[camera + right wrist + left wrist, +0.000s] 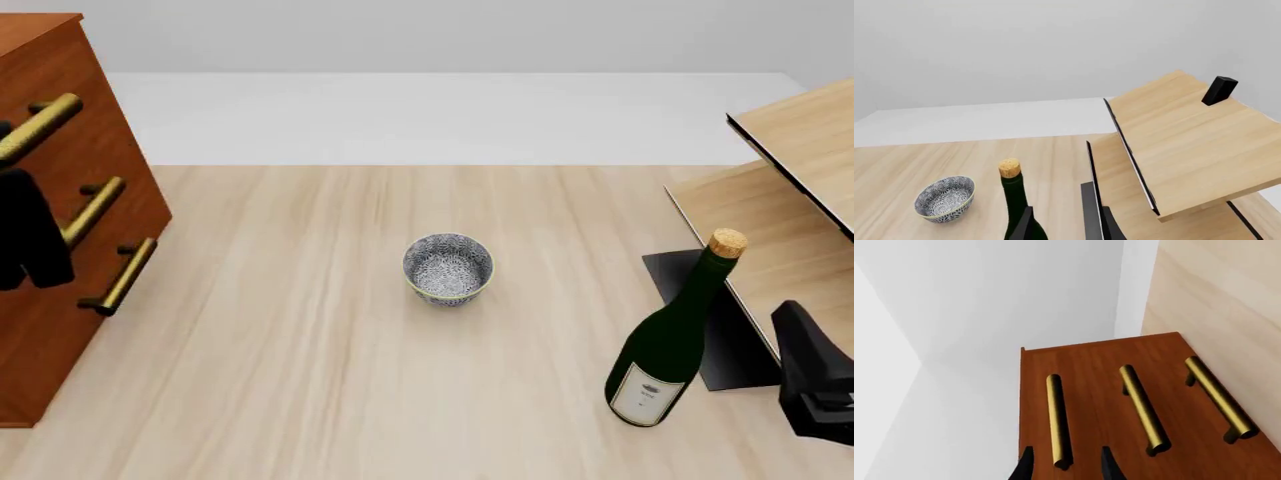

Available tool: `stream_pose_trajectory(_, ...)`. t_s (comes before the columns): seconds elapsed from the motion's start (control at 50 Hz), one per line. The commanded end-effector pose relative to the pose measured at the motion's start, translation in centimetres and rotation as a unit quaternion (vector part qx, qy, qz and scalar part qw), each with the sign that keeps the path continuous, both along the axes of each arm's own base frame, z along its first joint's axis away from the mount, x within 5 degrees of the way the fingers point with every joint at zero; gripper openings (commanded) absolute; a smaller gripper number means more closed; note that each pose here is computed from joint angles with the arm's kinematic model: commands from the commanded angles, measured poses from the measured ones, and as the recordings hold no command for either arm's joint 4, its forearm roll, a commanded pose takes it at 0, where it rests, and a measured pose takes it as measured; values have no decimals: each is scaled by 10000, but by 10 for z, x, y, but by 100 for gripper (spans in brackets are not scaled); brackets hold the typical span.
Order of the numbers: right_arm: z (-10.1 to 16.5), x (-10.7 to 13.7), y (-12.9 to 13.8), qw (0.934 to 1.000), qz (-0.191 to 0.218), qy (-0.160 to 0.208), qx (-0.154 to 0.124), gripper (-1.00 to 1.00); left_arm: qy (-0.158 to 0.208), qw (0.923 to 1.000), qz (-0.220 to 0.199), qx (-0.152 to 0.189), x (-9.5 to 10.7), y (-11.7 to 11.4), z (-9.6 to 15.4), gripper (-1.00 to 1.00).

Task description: Close the bottom drawer of the cabinet and open the top drawer.

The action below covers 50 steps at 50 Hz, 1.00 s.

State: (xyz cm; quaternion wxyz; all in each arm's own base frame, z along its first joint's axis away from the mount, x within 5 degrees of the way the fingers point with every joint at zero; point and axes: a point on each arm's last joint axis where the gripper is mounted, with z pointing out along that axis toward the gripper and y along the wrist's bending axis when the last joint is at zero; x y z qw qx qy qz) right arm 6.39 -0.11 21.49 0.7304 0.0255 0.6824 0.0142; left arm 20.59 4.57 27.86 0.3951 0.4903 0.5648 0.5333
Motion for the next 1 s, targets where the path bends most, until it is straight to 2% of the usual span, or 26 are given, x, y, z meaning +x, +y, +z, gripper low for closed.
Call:
stream_pose_trajectory(0.02, 0, -1, 0, 10000, 7, -2, -7, 100, -49, 9999, 157, 6, 3, 7, 3, 100)
stream_pose_trajectory(0.56, -1, -3, 1, 10000, 36, -5, -38, 100, -110, 9992, 393, 18, 13, 21, 10, 100)
stream_pose_trajectory(0.64, -1, -3, 1, 10000, 42, -4, -40, 100, -110, 9991, 398, -88, 16, 22, 16, 100)
stream_pose_trajectory(1.0, -1, -2, 1, 10000, 41, -3, -41, 100, -55, 9991, 398, -160, 19, 22, 12, 100)
